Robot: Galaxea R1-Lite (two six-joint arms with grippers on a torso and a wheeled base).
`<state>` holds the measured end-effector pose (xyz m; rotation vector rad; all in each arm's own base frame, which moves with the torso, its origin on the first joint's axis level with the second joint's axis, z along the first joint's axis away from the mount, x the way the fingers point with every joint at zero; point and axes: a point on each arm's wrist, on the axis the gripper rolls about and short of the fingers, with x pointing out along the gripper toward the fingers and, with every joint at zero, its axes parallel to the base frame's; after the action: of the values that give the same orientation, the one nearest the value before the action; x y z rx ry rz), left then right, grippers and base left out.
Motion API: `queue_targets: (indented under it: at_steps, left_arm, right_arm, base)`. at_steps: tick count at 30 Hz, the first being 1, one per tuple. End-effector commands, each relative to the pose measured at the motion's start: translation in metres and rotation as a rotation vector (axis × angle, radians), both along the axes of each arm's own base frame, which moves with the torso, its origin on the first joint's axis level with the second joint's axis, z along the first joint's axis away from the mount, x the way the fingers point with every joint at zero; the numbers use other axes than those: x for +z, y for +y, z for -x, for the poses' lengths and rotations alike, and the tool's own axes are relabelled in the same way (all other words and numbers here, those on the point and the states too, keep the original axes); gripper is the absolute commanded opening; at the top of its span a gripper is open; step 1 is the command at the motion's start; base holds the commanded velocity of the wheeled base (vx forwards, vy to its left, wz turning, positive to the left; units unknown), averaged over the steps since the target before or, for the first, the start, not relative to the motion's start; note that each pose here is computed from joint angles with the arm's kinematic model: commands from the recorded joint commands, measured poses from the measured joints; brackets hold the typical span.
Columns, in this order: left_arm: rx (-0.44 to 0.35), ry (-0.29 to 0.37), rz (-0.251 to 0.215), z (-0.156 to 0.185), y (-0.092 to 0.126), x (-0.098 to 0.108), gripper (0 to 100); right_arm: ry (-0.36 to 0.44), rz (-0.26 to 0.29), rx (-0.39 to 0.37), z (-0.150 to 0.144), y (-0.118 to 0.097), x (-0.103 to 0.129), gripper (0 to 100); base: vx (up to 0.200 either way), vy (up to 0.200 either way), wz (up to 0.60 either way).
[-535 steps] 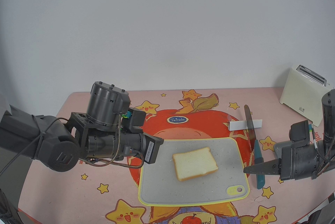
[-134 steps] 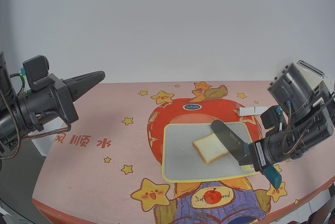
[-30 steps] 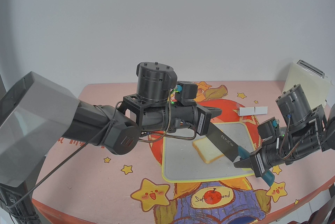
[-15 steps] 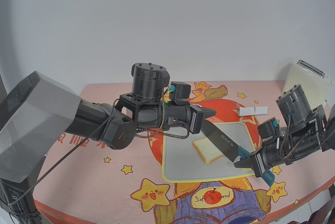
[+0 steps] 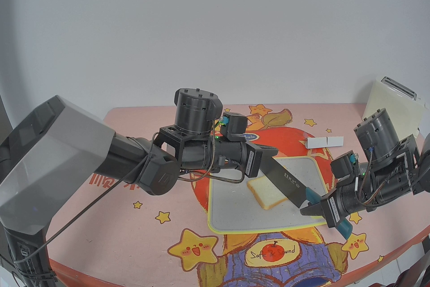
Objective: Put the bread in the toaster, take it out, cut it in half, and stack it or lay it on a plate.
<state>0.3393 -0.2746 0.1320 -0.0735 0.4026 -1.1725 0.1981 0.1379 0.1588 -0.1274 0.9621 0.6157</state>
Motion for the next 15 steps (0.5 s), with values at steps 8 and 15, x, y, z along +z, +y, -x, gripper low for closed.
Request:
queue_targets:
  at_steps: [8,15]
  left_arm:
    - [0.002,0.012,-0.009,-0.0003,-0.0001,-0.0066,0]
    - [-0.01,0.015,-0.013,0.0028,-0.0037,-0.0089,0]
  right_arm:
    - [0.0,0.0,0.001,-0.0002,0.0002,-0.0001,0]
    - [-0.001,0.001,0.0,-0.0005,0.0004,-0.0004,0]
  base:
    - [0.0,0.0,0.0]
    - [0.0,0.0,0.0]
